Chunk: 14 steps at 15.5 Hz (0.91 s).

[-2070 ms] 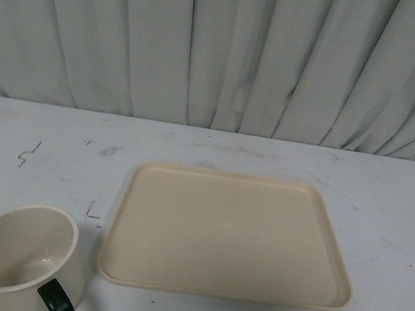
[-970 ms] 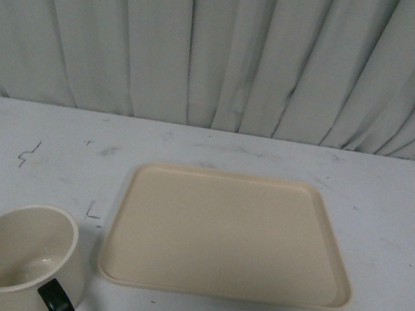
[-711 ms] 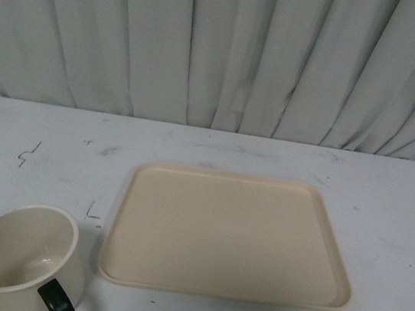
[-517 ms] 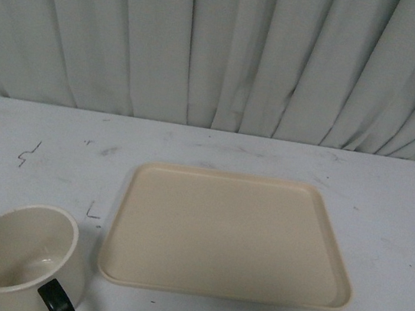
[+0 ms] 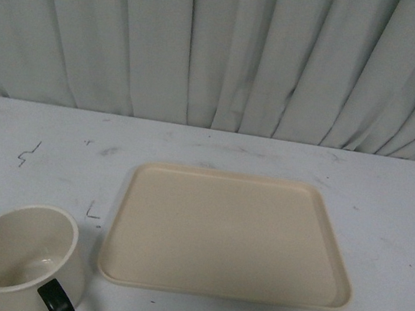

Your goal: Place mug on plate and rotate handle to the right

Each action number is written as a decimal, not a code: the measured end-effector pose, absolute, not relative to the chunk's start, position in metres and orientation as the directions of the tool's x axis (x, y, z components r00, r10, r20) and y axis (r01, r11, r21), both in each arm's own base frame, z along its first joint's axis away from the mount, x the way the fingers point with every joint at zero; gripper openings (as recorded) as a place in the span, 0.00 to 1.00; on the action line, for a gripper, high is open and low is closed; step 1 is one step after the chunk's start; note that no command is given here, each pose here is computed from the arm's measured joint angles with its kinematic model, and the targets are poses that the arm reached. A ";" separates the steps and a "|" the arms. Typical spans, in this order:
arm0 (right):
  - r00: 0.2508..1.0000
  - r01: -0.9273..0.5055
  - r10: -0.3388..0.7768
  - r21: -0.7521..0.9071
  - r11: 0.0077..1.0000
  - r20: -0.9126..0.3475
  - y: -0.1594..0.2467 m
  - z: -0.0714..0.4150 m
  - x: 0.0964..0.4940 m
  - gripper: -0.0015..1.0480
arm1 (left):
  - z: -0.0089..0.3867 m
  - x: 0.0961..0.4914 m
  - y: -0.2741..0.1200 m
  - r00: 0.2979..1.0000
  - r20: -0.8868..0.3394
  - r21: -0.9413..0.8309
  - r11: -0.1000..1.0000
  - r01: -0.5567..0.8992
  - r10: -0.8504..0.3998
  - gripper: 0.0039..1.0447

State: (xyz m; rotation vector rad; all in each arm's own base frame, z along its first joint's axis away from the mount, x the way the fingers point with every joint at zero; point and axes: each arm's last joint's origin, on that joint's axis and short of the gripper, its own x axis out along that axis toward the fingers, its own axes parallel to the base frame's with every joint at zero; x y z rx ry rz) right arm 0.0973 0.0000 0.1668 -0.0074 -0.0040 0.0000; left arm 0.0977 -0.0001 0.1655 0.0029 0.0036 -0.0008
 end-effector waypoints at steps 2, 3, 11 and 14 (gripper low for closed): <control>1.000 0.000 0.000 -0.007 1.000 0.004 0.000 0.167 0.097 0.94 | 0.165 0.098 0.000 1.000 -0.004 0.003 1.000 0.001 -0.001 0.94; 1.000 0.000 0.000 -0.007 1.000 0.004 0.000 0.167 0.097 0.94 | 0.166 0.098 0.000 1.000 -0.004 0.003 1.000 0.001 -0.001 0.94; 1.000 0.000 0.000 -0.007 1.000 0.004 0.000 0.167 0.097 0.94 | 0.166 0.098 0.000 1.000 -0.004 0.003 1.000 0.001 -0.001 0.94; 1.000 0.000 0.000 -0.007 1.000 0.004 0.000 0.167 0.097 0.94 | 0.165 0.098 0.000 1.000 -0.004 0.003 1.000 0.001 -0.001 0.94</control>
